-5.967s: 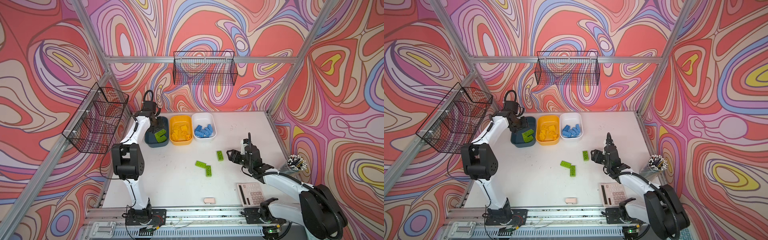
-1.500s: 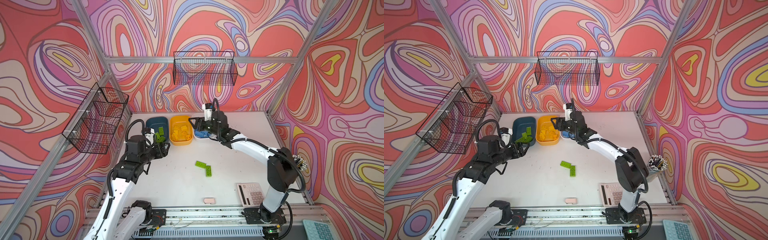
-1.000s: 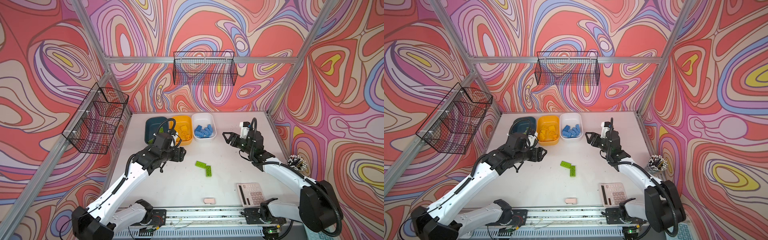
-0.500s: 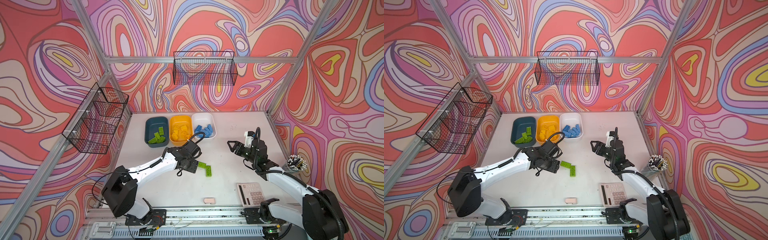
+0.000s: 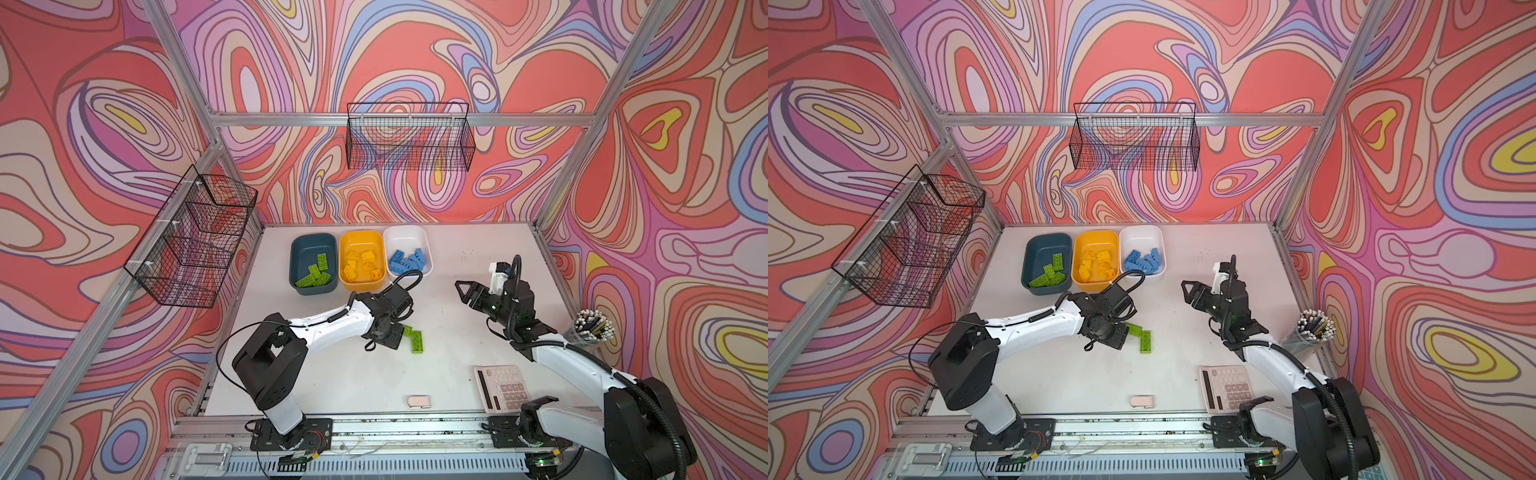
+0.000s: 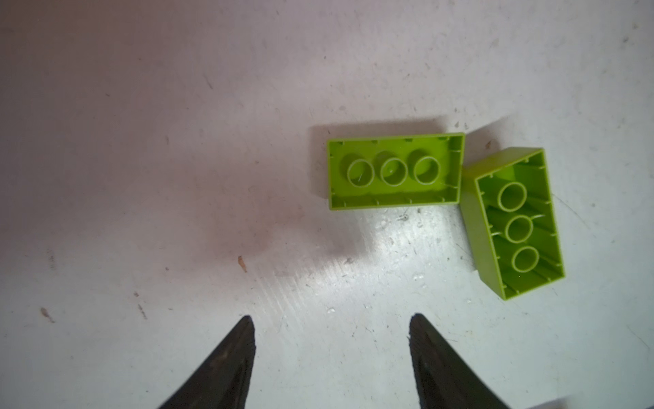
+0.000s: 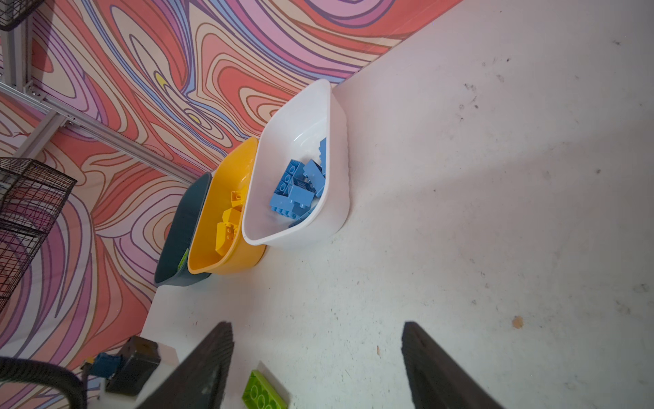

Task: Sort the legos into containers by color
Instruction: 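Lower the left gripper over the two remaining lime green bricks, then close the left gripper on the lime green 2x3 brick farther from the robot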

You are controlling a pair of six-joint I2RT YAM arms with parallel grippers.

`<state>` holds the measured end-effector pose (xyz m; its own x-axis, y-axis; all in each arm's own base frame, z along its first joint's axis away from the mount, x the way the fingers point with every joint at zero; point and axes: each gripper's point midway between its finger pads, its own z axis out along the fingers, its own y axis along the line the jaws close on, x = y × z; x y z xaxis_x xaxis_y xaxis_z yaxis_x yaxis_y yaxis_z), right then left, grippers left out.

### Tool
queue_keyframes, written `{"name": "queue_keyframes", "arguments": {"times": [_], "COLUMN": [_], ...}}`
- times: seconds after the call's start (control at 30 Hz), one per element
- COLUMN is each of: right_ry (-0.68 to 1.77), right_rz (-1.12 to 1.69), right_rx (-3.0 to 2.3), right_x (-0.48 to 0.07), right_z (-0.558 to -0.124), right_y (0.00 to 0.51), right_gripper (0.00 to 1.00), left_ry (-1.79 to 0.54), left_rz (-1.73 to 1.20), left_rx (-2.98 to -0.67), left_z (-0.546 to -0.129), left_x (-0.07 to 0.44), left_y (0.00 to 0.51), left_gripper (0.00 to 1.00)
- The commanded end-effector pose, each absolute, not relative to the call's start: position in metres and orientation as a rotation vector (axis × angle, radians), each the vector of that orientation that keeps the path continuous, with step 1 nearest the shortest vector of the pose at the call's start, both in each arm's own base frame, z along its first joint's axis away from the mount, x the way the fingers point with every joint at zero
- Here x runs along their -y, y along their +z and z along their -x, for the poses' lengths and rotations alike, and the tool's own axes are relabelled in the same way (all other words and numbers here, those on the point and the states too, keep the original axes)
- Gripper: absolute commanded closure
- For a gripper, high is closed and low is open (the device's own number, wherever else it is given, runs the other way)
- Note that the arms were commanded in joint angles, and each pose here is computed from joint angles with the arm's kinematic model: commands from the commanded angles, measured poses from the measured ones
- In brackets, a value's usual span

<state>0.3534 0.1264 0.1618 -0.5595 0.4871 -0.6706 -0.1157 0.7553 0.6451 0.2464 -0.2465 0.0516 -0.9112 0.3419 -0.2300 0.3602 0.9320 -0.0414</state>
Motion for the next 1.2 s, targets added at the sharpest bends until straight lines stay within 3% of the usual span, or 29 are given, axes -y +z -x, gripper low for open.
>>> {"name": "queue_keyframes", "arguments": {"times": [0.0, 0.53, 1.17], "right_ry": [0.824, 0.805, 0.815], "right_rz": [-0.295, -0.300, -0.289], "right_rx": [-2.013, -2.029, -2.004], "right_x": [-0.125, -0.124, -0.124], "right_z": [-0.354, -0.355, -0.352], "right_y": [0.158, 0.152, 0.158], "right_gripper": [0.21, 0.21, 0.21], "left_ry": [-0.120, -0.052, 0.061], "left_rz": [-0.586, -0.617, -0.677], "left_rx": [-2.902, -2.899, -2.810], "left_z": [-0.244, -0.262, -0.317], "left_x": [0.255, 0.265, 0.282], "left_y": [0.045, 0.023, 0.024], "left_gripper": [0.30, 0.29, 0.29]}}
